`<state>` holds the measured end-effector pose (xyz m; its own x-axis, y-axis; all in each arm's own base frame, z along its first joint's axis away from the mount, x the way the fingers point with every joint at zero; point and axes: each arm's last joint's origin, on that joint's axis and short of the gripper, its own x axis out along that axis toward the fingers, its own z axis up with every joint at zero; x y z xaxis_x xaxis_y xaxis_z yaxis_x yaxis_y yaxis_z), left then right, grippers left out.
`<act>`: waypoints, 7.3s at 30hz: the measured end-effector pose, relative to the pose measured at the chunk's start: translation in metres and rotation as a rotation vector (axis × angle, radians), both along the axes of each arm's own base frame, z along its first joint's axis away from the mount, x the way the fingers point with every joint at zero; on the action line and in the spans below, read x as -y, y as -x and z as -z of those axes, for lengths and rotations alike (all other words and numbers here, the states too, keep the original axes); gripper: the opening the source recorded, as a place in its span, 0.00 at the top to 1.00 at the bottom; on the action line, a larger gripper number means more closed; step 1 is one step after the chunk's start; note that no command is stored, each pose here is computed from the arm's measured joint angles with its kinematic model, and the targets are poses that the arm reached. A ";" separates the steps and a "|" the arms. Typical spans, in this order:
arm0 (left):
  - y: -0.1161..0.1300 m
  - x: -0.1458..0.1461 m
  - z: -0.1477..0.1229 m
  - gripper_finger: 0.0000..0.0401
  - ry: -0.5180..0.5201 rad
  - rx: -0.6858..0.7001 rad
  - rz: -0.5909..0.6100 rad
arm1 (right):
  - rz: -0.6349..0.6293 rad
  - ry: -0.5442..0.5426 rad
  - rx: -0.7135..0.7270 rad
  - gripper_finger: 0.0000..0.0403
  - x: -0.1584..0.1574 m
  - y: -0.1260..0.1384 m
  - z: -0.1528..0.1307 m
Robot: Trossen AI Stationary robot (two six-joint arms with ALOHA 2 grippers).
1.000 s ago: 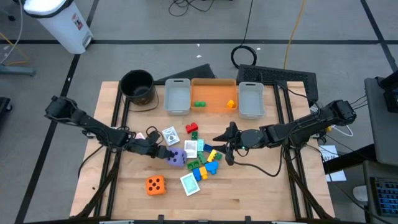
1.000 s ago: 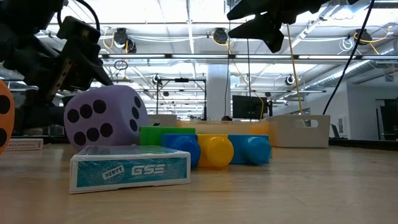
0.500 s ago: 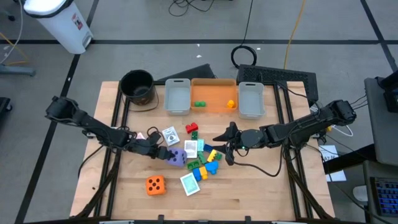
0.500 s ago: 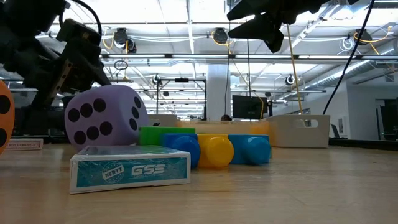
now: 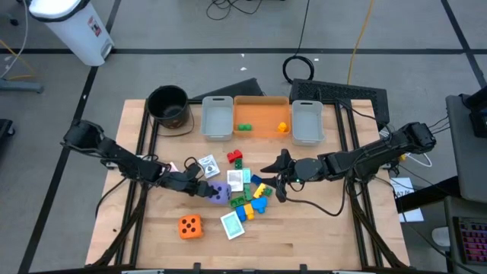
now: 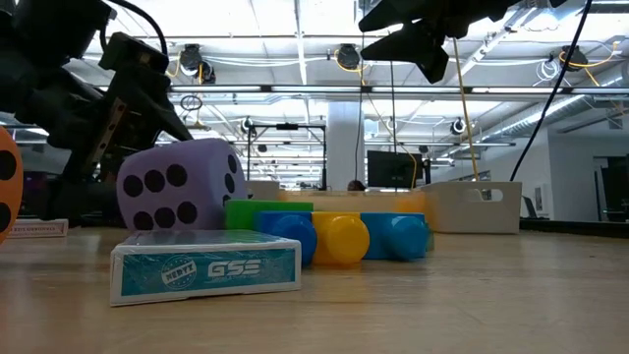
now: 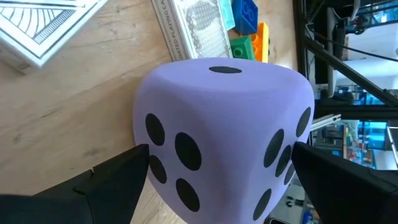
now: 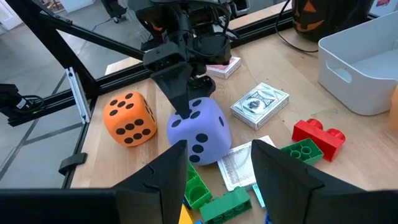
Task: Pick & Place Toys
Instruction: Put the purple dice into the left gray bin
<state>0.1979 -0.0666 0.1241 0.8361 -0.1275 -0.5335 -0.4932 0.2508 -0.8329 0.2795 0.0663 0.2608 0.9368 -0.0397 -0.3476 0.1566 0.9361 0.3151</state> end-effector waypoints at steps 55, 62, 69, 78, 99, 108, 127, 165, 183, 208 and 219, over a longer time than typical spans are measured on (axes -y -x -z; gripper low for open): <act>-0.004 -0.001 -0.008 0.43 0.025 0.089 0.038 | -0.007 0.013 -0.001 0.59 0.000 0.000 0.000; -0.009 -0.006 -0.014 0.43 0.027 0.156 0.035 | -0.011 0.023 -0.002 0.59 0.000 0.000 0.000; -0.016 -0.019 -0.022 0.52 0.011 0.250 0.015 | -0.021 0.048 -0.003 0.59 0.000 0.000 0.000; -0.020 -0.033 -0.026 0.61 -0.002 0.293 0.010 | -0.020 0.048 -0.003 0.59 0.000 0.000 0.000; -0.021 -0.048 -0.025 0.62 -0.006 0.280 0.010 | -0.021 0.056 -0.032 0.59 0.000 0.001 0.003; -0.021 -0.063 -0.036 0.62 -0.020 0.355 -0.036 | -0.022 0.056 -0.033 0.59 0.000 0.001 0.003; 0.003 -0.137 -0.107 0.71 -0.297 0.414 -0.384 | -0.021 0.057 -0.033 0.59 0.000 0.001 0.003; -0.028 -0.291 -0.156 0.86 -0.356 -0.192 -0.386 | 0.016 0.058 -0.070 0.59 0.010 0.000 0.006; -0.032 -0.307 -0.119 0.86 -0.301 -0.309 -0.304 | 0.106 0.022 -0.079 0.59 0.031 -0.003 0.007; -0.041 -0.323 -0.134 0.86 -0.308 -0.003 -0.257 | 0.123 -0.016 -0.075 0.59 0.032 -0.003 0.007; -0.050 -0.323 -0.186 0.73 -0.368 0.467 -0.173 | 0.129 -0.013 -0.070 0.59 0.034 -0.003 0.007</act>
